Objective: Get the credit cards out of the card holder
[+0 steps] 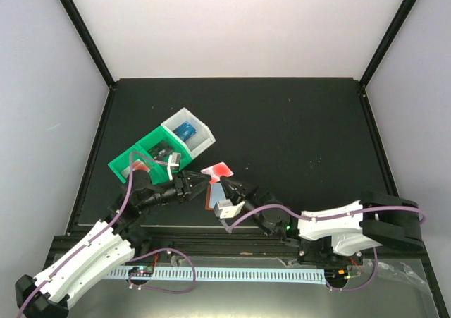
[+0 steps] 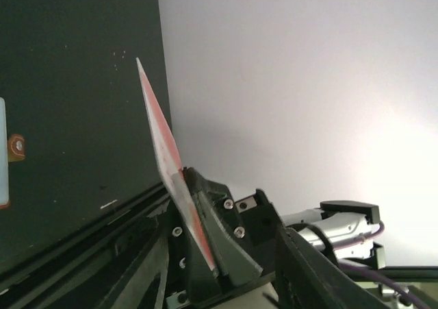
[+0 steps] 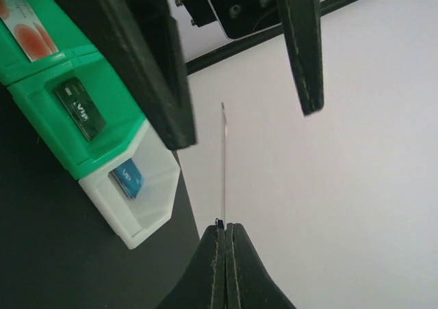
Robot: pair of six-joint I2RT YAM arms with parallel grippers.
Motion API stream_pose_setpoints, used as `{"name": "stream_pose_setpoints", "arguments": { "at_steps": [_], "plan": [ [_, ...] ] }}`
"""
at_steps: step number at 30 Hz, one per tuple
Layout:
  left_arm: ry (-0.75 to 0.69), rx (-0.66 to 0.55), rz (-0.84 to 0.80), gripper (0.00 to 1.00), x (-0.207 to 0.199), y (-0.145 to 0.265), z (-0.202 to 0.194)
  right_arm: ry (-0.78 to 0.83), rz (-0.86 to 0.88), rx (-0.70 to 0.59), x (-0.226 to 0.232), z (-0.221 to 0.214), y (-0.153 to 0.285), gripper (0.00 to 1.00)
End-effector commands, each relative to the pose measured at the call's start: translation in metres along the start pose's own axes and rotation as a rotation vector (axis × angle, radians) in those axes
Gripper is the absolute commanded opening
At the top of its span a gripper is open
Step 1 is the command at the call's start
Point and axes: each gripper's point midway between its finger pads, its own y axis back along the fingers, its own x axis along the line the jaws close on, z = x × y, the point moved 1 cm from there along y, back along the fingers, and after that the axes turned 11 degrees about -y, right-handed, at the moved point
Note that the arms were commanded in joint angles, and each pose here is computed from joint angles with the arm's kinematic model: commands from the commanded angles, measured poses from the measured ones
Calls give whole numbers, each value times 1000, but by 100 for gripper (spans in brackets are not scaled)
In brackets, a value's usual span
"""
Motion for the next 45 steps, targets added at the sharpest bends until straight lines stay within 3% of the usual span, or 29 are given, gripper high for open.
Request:
{"name": "stream_pose_setpoints", "arguments": {
  "at_steps": [1, 3, 7, 13, 23, 27, 31, 38, 41, 45],
  "plan": [
    [7, -28, -45, 40, -13, 2, 5, 73, -134, -30, -18, 18, 2, 1],
    [3, -28, -38, 31, -12, 2, 5, 91, -171, -18, -20, 21, 2, 1],
    [-12, -37, 3, 2, -5, 3, 6, 143, -200, -4, -13, 19, 2, 1],
    [-99, -46, 23, 2, -9, 5, 9, 120, -209, 4, -7, 15, 4, 5],
    [-304, -67, 61, 2, -21, 10, 17, -80, -86, 22, 4, 2, 16, 40],
    [-376, -70, 86, 2, -21, 12, 19, -311, 95, 19, 18, 2, 31, 53],
    [-438, -56, 151, 2, -19, 17, 20, -664, 210, 72, 10, 4, 52, 65],
    [-495, -60, 256, 1, -9, 25, 26, -1235, 251, 150, -15, 7, 80, 73],
    [-522, -54, 317, 2, -4, 28, 30, -1374, 299, 163, -13, 11, 86, 74],
    [-545, -29, 390, 2, 0, 32, 35, -1499, 310, 181, -13, 11, 90, 87]
  ]
}}
